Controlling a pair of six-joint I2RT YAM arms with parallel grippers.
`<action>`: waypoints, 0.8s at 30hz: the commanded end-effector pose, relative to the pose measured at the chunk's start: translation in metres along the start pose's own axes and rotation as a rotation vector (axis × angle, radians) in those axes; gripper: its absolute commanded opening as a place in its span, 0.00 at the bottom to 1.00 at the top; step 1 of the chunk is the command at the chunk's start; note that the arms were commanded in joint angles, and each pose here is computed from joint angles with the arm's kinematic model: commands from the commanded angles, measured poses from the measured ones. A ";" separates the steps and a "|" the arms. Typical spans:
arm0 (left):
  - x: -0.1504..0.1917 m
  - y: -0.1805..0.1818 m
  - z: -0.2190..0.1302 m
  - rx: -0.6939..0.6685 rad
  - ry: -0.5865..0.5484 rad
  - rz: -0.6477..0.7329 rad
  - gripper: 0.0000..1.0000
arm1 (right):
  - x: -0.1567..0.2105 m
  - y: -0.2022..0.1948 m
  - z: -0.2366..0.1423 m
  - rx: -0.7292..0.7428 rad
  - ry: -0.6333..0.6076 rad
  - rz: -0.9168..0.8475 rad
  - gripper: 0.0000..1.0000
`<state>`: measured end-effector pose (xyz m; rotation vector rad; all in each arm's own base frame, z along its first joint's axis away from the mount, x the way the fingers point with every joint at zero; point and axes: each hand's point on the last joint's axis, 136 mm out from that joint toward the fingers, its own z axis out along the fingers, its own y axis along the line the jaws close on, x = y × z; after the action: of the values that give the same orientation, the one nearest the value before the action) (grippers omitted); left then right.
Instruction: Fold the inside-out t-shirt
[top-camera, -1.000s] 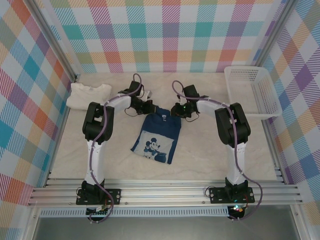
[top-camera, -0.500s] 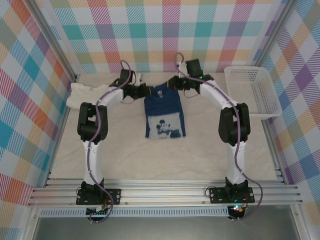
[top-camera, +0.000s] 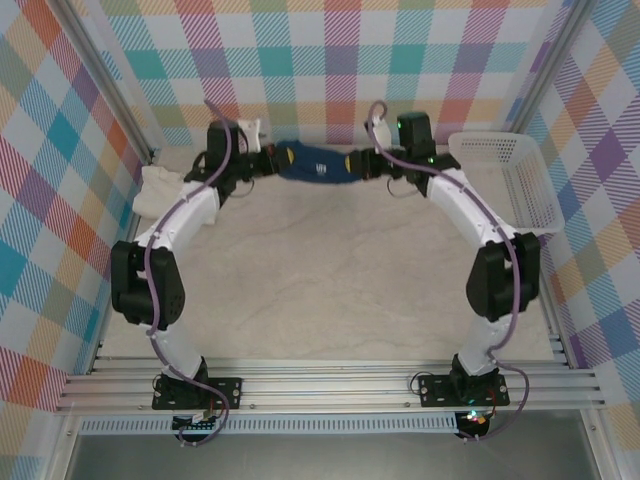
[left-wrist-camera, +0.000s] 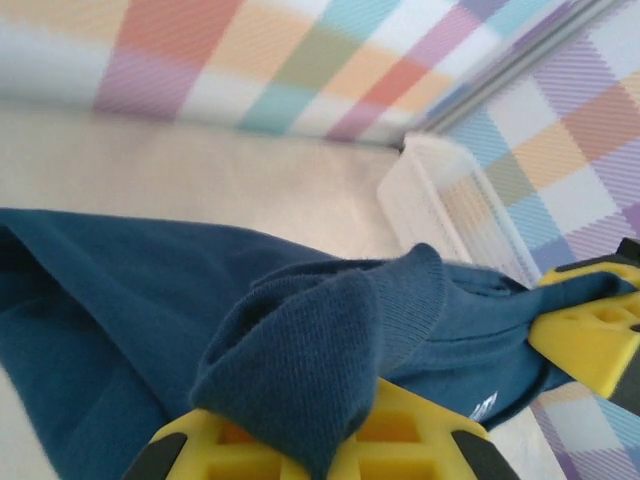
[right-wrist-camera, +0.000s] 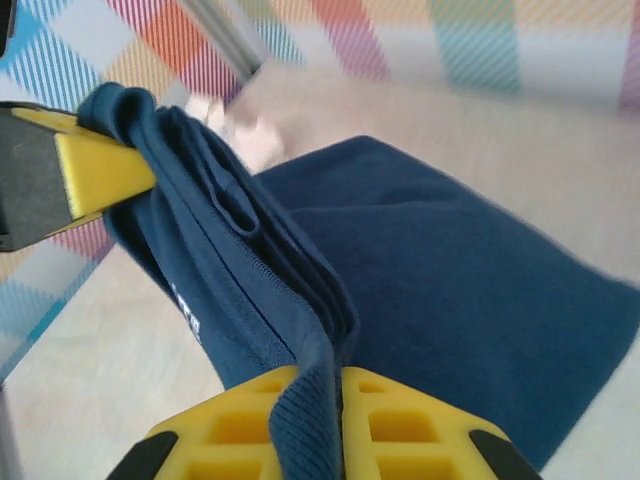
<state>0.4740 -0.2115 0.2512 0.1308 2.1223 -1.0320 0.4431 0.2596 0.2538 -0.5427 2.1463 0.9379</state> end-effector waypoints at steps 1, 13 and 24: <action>0.076 0.006 -0.001 0.005 0.082 -0.089 0.00 | 0.055 0.018 -0.004 -0.067 0.043 0.065 0.06; 0.163 0.022 0.019 -0.083 0.187 -0.115 0.00 | 0.135 -0.024 0.008 0.123 0.194 0.181 0.07; 0.134 0.074 0.073 -0.230 0.196 -0.043 0.04 | 0.124 -0.100 0.057 0.274 0.279 0.169 0.11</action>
<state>0.4333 -0.2557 0.1013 0.0833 2.3926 -0.9121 0.4378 0.2383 0.1039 -0.3723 2.5141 0.7438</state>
